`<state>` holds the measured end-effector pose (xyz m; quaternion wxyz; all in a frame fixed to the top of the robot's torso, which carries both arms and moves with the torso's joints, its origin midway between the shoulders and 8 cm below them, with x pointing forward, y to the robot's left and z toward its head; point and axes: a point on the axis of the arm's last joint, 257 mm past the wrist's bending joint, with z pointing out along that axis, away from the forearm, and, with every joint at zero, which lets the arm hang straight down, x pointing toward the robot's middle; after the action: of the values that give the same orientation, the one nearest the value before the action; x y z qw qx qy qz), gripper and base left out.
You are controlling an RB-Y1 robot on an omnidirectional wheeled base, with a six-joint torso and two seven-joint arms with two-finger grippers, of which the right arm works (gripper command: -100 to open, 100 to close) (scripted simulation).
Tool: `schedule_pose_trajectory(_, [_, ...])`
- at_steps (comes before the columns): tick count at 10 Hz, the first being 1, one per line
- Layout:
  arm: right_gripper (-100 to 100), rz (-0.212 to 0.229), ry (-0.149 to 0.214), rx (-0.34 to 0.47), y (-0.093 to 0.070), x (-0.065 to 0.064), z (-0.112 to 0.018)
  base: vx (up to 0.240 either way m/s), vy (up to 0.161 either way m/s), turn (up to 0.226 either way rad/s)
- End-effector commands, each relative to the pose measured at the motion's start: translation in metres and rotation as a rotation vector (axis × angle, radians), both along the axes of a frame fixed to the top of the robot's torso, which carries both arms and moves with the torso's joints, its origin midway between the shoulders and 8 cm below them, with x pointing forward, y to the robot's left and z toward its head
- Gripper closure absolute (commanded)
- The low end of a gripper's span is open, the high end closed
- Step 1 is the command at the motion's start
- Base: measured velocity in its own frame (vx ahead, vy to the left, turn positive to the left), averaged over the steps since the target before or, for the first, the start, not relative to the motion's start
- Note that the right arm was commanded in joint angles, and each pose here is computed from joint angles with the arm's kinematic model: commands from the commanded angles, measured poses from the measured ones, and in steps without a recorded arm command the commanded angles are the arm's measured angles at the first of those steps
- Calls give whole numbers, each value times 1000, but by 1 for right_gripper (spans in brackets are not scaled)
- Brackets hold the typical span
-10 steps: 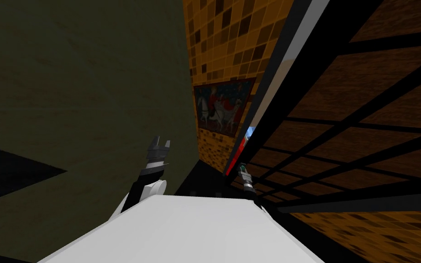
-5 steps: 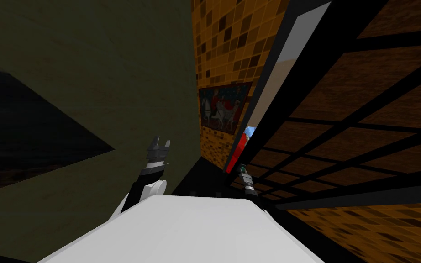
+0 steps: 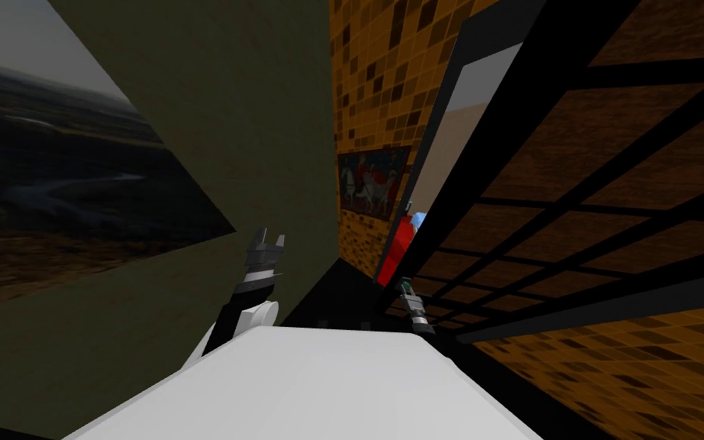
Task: Pull the door open
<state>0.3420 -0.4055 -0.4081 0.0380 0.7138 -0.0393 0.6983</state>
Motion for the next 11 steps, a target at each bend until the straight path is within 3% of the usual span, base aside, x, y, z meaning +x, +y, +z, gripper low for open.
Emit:
schedule_pose_trajectory(1, [100,25,-7,-3,0,-8,2,-160,-18,139])
schedule_pose_trajectory(8, [100,107,-21,-3,4,-35,8,-189,-38,97])
schedule_pose_trajectory(11, [100,118,-8,-2,4,-40,3,-147,-42,113])
